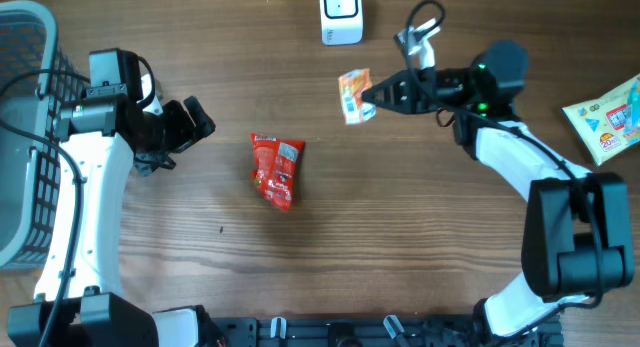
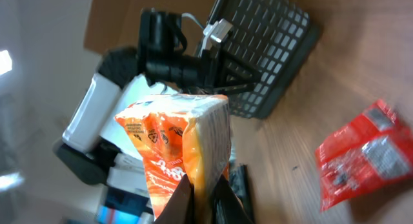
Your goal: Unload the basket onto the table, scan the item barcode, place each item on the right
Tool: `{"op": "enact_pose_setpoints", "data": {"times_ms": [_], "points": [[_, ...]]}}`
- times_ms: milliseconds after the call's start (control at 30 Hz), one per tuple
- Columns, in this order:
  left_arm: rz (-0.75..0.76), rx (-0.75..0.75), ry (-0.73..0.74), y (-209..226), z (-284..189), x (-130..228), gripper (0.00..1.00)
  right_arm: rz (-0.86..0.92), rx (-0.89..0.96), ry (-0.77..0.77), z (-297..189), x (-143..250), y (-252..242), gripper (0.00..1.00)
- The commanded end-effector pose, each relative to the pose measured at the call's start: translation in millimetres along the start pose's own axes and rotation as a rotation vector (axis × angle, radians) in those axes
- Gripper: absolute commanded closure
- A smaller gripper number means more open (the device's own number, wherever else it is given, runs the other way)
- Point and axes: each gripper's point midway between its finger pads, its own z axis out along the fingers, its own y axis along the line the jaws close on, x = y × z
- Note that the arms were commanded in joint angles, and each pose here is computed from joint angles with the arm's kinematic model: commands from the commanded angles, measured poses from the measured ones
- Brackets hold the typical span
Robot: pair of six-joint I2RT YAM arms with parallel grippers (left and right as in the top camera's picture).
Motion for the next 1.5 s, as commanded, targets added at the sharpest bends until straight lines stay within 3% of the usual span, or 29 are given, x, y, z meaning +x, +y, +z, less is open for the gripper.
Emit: {"op": "enact_pose_setpoints", "data": {"times_ms": [0,100,467,567,700,767,900,967,1100,1267,1467], "points": [[-0.012,-0.003,-0.013,1,-3,-4,0.0,0.323,0.013,-0.064,-18,-11,-8,0.96],[-0.012,-0.003,-0.013,1,-3,-4,0.0,0.407,0.019,-0.135,-30,-21,-14,0.96],[-0.012,-0.002,-0.013,1,-3,-4,0.0,0.372,0.022,-0.135,-30,-21,-14,0.96],[-0.012,-0.003,-0.013,1,-3,-4,0.0,0.343,0.025,-0.169,-28,-27,-16,0.96],[-0.012,-0.003,-0.012,1,-3,-4,0.0,0.146,0.077,-0.273,-2,-43,-30,0.95],[-0.012,-0.003,-0.013,1,-3,-4,0.0,0.127,0.24,-0.376,6,-48,-74,0.96],[-0.012,-0.003,-0.013,1,-3,-4,0.0,0.116,0.877,-0.427,-31,-29,-172,0.96],[-0.012,-0.003,-0.013,1,-3,-4,0.0,0.051,1.073,-0.406,-54,-39,-174,0.95],[-0.012,-0.002,-0.013,1,-3,-4,0.0,-0.212,1.459,-0.527,-99,-99,-140,0.96],[-0.012,-0.003,-0.013,1,-3,-4,0.0,-0.697,1.558,-0.69,-63,-166,-97,0.96],[-0.012,-0.003,-0.013,1,-3,-4,0.0,-0.757,1.558,-0.641,-12,-231,-139,0.95]]}}
